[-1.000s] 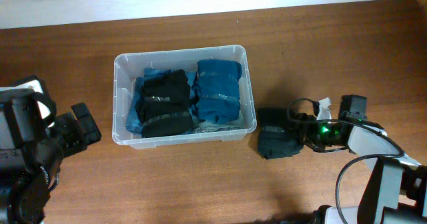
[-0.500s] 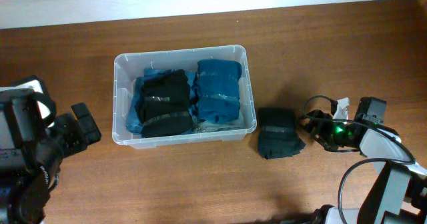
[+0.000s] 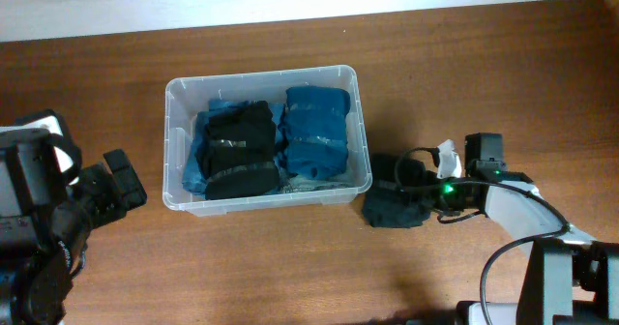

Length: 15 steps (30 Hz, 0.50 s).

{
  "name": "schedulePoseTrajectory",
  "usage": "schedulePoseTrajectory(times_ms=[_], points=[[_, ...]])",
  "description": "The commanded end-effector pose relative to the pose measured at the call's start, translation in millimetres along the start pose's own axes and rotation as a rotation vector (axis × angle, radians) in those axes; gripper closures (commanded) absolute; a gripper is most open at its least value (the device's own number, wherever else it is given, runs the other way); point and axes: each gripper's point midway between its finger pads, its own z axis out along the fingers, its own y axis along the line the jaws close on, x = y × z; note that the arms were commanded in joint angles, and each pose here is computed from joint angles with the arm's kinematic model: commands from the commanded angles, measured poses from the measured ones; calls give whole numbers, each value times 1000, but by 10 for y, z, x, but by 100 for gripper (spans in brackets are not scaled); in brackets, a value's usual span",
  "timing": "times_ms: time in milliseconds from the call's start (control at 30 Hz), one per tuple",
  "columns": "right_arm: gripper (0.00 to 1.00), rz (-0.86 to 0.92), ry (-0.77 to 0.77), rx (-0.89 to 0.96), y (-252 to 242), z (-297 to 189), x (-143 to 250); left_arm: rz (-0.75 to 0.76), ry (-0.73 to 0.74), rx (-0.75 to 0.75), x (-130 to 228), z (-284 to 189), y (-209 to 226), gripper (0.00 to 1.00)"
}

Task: Pack container
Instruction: 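Grasp the second black taped garment with the right gripper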

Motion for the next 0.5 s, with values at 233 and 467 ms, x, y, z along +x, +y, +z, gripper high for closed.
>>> schedulePoseTrajectory(times_ms=[233, 467], points=[[69, -32, 0, 19, 40, 23, 29, 4, -3, 1, -6, -11, 5, 0], [76, -95, -58, -160, 367, -9, -135, 4, -3, 1, -6, -11, 5, 0]])
